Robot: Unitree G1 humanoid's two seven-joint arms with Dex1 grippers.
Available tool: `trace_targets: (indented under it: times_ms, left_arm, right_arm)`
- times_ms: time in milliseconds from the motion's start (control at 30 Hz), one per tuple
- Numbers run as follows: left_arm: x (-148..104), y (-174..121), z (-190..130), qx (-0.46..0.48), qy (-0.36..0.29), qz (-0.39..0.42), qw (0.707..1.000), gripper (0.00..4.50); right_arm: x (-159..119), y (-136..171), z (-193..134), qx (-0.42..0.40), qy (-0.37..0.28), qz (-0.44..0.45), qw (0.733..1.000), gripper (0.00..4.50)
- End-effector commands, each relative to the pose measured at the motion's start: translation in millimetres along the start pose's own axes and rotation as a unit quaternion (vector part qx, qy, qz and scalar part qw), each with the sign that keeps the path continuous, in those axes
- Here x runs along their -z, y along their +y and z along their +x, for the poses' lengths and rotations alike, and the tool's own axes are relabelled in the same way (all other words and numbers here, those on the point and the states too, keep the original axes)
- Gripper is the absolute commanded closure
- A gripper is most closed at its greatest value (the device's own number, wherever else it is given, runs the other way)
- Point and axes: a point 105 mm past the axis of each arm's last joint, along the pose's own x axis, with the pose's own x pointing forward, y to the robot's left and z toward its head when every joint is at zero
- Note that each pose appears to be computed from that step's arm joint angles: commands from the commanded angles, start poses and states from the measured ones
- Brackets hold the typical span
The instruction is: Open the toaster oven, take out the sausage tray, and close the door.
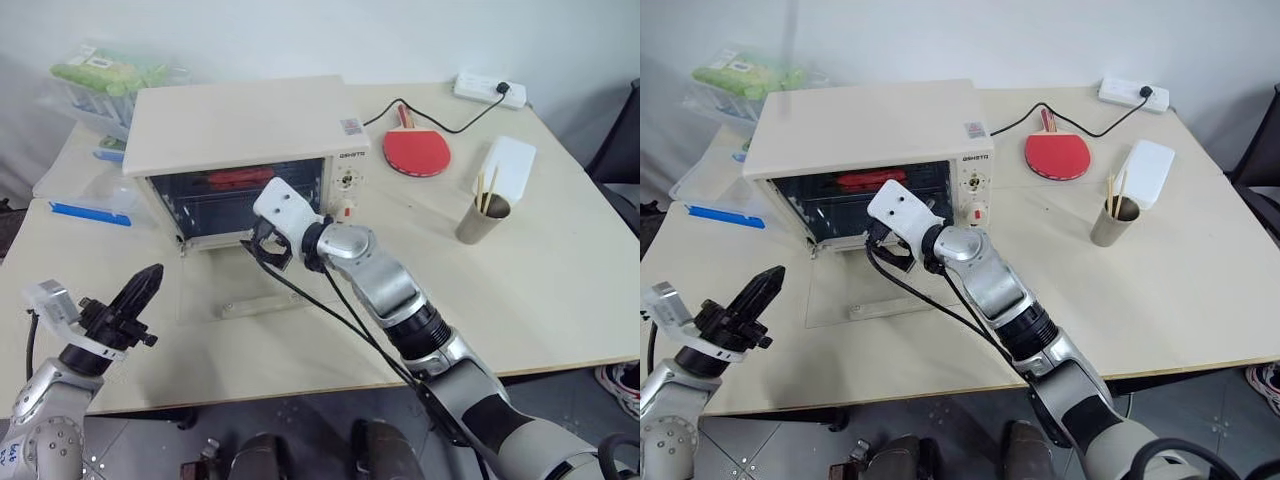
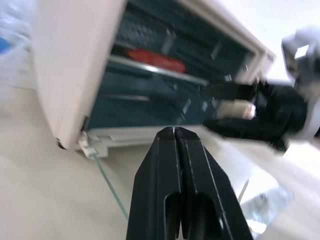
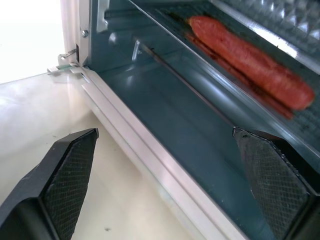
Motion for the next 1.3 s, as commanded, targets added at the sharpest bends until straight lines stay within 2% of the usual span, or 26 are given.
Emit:
trace_targets:
  times_ms: [33, 133, 300, 433, 667, 733, 1033, 1167, 1300]
  left_arm:
    - [-11, -8, 0, 0.005, -0.022, 0.002, 1.0, 4.46]
    - [-9, -8, -2, -0.002, -0.022, 0.0, 1.0, 4.46]
    - [-3, -10, -1, -0.002, -0.018, -0.007, 1.0, 4.46]
    - [-1, -12, 1, 0.002, -0.018, -0.009, 1.0, 4.46]
    - [1, -14, 2, 0.008, -0.018, -0.013, 1.0, 4.46]
    - [1, -14, 3, 0.009, -0.018, -0.013, 1.0, 4.46]
    - [-4, -15, 3, 0.011, -0.026, -0.016, 0.999, 4.46]
    - [-6, -13, 0, 0.006, -0.027, -0.015, 0.999, 4.46]
    - [-6, -13, 2, 0.005, -0.029, -0.015, 0.999, 4.46]
  right_arm:
    - [-26, -1, 1, 0.003, -0.045, 0.065, 0.997, 0.0]
    - [-27, 4, 0, 0.002, -0.048, -0.049, 0.998, 0.0]
    - [-34, -3, 1, 0.034, -0.061, -0.14, 0.988, 0.0]
    - [-30, -10, 6, 0.063, -0.045, -0.214, 0.974, 0.0]
    - [-28, -14, 11, 0.077, -0.042, -0.248, 0.965, 0.0]
    - [-30, -14, 13, 0.08, -0.04, -0.297, 0.951, 0.0]
    - [-28, -22, 27, 0.11, -0.005, -0.363, 0.925, 0.0]
    - [-27, -13, 32, 0.095, 0.002, -0.429, 0.898, 0.0]
    - [-22, -10, 36, 0.091, 0.014, -0.441, 0.893, 0.0]
